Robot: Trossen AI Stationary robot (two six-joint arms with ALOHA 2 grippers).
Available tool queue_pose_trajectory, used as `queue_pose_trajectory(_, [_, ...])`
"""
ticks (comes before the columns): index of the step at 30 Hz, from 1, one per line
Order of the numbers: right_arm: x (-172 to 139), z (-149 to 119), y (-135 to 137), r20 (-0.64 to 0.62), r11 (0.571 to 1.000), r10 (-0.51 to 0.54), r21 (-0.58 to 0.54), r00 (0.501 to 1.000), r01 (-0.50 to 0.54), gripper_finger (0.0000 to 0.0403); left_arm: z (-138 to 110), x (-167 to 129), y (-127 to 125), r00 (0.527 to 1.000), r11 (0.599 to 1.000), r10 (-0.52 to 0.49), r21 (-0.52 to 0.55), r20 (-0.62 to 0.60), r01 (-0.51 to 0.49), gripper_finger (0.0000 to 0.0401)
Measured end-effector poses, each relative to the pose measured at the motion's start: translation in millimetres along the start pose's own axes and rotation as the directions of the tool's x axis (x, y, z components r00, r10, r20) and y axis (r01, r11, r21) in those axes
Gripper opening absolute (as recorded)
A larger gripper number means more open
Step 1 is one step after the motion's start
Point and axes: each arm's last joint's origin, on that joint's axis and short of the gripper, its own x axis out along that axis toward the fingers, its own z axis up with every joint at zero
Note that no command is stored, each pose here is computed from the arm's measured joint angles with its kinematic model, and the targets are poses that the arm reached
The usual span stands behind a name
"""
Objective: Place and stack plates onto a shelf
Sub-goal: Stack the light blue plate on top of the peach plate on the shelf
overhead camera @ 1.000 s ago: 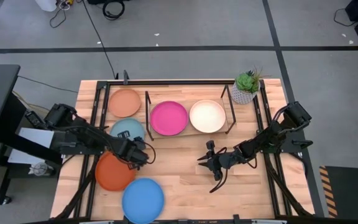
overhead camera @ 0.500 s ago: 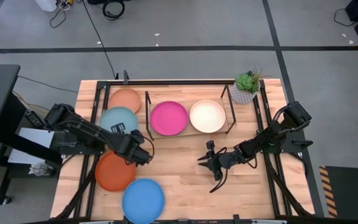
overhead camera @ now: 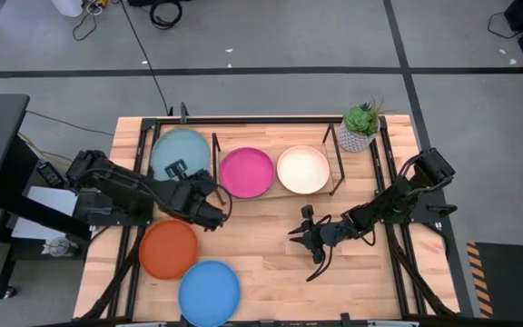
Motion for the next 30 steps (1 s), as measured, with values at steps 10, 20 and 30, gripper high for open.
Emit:
queue_pose_trajectory(10, [0,1,0,0.011,1.0,0.012,0.003,1.0,-0.012,0.0096,60,-6,-21,0.9,0.985,-0.102,0.167,0.423,0.033,0.0016])
queue_pose_trajectory(20, [-10,2,12,0.014,0.998,0.026,-0.049,1.0,-0.025,0.0096,116,17,-39,0.752,0.939,-0.325,0.29,0.574,0.185,0.0016])
queue_pose_trajectory(30, [-48,-4,21,0.073,0.998,-0.041,0.041,0.996,0.038,0.0096,142,84,-75,0.712,0.859,-0.48,0.437,0.512,0.266,0.0016])
